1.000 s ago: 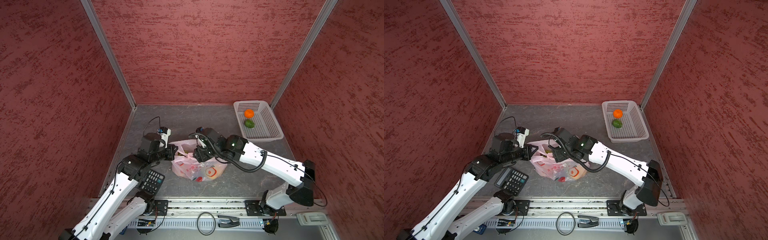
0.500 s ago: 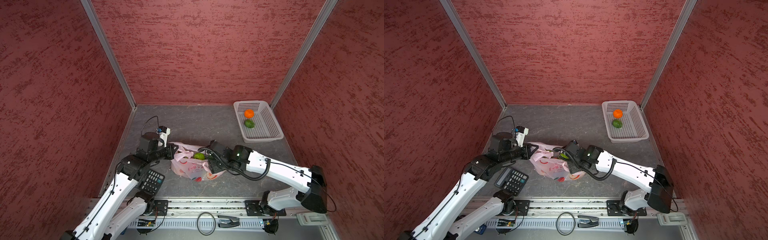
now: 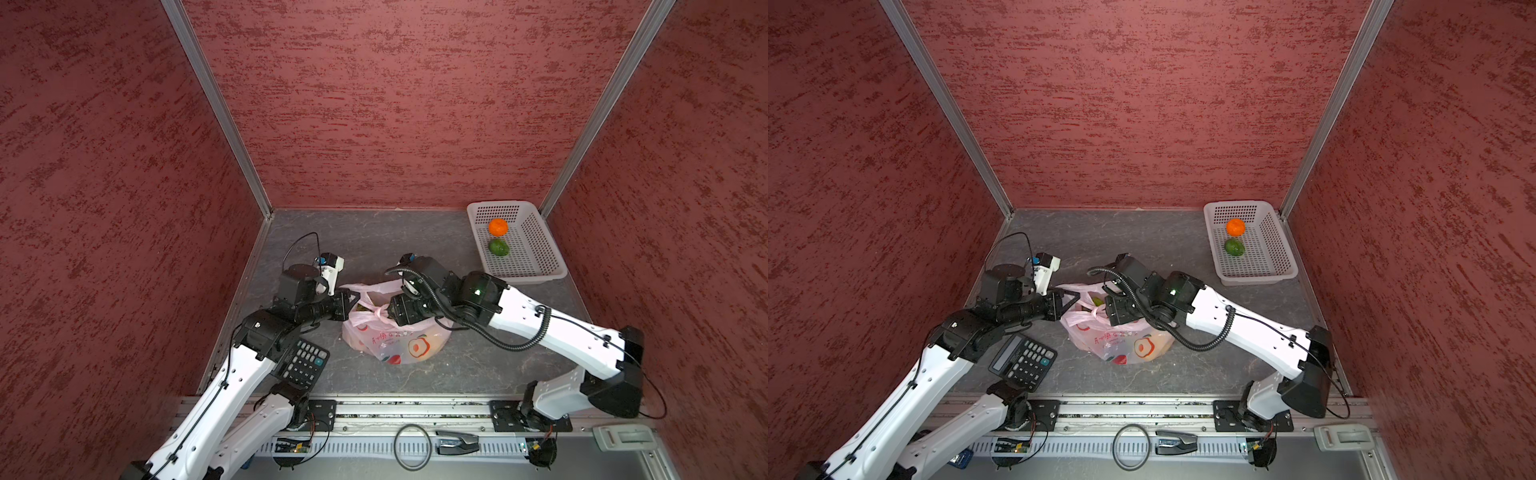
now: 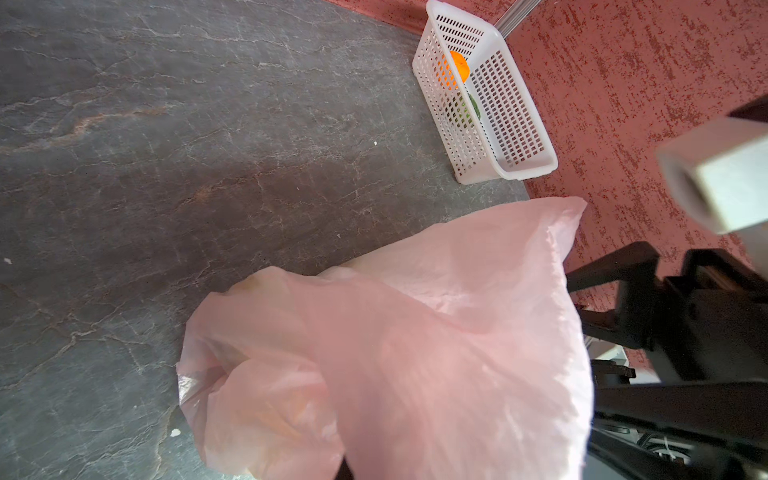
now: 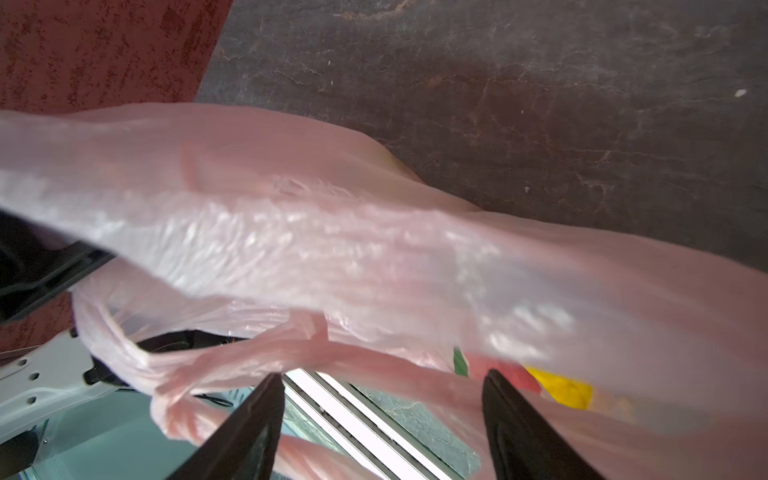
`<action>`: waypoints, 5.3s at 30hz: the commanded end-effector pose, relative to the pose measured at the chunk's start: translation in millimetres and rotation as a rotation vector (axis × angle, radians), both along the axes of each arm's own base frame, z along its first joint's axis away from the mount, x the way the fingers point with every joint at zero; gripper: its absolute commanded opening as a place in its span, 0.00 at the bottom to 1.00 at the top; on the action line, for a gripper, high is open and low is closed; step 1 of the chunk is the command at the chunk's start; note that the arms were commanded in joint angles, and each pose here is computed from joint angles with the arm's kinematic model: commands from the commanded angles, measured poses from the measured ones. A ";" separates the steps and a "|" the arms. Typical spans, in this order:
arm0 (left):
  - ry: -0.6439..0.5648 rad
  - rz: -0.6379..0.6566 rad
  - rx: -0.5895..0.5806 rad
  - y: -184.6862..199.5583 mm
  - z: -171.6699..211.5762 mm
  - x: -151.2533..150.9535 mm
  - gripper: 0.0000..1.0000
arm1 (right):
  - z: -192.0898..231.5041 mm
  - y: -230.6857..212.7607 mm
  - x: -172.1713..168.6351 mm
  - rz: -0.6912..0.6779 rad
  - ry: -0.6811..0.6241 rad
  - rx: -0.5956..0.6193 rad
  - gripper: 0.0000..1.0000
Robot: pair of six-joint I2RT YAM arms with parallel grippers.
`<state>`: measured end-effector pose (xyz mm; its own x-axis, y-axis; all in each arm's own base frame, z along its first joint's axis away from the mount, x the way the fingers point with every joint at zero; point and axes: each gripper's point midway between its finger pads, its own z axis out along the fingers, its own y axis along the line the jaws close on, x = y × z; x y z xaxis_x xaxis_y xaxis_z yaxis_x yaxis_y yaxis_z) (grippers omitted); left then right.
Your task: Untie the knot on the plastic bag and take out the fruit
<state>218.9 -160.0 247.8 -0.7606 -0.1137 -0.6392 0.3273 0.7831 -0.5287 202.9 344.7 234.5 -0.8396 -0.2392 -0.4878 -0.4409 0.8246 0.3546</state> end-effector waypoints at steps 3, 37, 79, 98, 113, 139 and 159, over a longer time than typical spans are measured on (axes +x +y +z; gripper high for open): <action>-0.082 -0.021 -0.018 -2.9 20.3 0.5 0.00 | 5.7 13.8 1.5 0.029 0.001 0.000 0.76; -0.079 -0.050 -0.032 -2.6 21.5 -4.5 0.00 | -3.9 -5.2 -52.7 0.034 0.071 0.033 0.72; -0.032 -0.164 0.066 -19.5 -14.5 -34.8 0.00 | -51.8 -43.7 121.5 -0.418 -0.182 0.019 0.58; -0.089 -0.101 0.046 -19.0 -7.2 -18.3 0.00 | -119.5 24.9 25.4 0.043 0.053 -0.182 0.79; -0.054 -0.039 0.065 -7.7 -21.3 -20.1 0.00 | -146.5 -5.8 -98.3 0.126 0.352 -0.186 0.81; -0.017 -0.083 0.155 -18.0 -52.7 -35.5 0.00 | -113.0 -54.6 77.7 -0.522 -0.105 -0.088 0.98; -0.241 0.042 0.270 -56.7 -32.2 48.6 0.00 | -91.9 -103.1 138.1 -0.486 -0.180 -0.100 0.98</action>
<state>252.3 -208.9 185.2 -0.6622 0.0878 -0.7442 0.3628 0.9065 -0.2159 357.8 207.8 125.1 -0.7422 0.1391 -0.6556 0.0817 0.9897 0.1174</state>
